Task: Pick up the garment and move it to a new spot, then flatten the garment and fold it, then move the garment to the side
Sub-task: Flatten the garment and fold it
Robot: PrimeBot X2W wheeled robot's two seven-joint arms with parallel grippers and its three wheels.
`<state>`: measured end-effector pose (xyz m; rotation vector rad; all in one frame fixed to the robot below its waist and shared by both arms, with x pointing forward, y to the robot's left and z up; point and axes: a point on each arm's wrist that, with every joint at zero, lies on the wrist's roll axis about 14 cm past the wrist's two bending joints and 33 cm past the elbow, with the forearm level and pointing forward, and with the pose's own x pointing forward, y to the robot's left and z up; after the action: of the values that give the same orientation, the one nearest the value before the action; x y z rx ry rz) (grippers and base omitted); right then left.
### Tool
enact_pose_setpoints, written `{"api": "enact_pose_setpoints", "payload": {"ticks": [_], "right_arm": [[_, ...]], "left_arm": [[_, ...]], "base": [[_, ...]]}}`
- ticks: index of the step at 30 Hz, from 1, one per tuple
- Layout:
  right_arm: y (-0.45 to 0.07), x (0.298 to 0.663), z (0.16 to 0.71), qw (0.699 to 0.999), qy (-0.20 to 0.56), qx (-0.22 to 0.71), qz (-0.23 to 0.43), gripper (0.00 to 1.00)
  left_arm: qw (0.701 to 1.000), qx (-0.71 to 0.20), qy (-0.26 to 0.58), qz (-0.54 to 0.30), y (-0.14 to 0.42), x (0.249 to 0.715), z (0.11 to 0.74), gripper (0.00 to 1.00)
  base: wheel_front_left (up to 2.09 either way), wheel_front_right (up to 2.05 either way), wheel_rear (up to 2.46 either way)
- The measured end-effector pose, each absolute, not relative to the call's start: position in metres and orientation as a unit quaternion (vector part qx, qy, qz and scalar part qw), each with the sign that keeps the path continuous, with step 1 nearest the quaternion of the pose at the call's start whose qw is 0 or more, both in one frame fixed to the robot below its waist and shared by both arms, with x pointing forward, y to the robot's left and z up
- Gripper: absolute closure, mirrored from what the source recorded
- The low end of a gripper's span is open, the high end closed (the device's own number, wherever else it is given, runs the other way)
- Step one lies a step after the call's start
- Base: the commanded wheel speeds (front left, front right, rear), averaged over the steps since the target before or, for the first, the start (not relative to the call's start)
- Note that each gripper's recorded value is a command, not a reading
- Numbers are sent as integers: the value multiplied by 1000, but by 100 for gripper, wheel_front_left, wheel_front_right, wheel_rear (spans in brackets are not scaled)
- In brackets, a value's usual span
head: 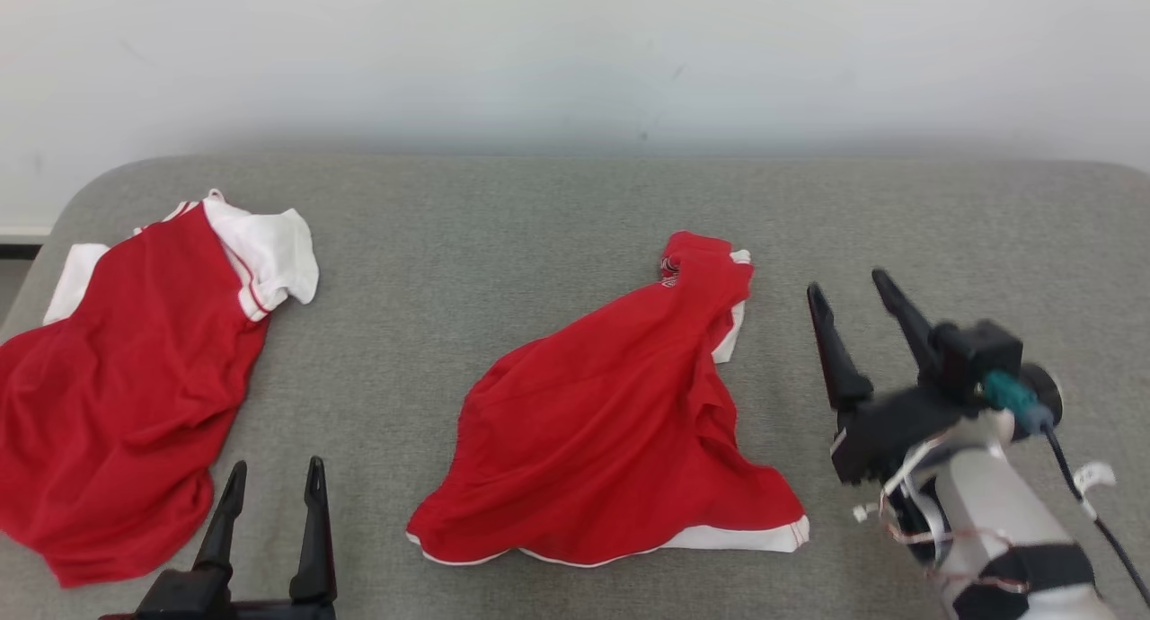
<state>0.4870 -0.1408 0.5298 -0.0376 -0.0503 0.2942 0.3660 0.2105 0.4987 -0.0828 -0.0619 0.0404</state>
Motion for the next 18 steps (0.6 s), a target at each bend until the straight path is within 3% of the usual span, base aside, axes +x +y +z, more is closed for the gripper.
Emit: {"api": "enact_pose_setpoints", "payload": {"ticks": [8,18], "right_arm": [[-159,433,494,992,3,-15,129,0],[-136,381,439,985,86,2,150,0]], "left_arm": [[999,-35,-10,-19,190,368,486,0],[993,2,81,-84,179,351,435,0]], "base": [[0,0,0],[0,0,0]]}}
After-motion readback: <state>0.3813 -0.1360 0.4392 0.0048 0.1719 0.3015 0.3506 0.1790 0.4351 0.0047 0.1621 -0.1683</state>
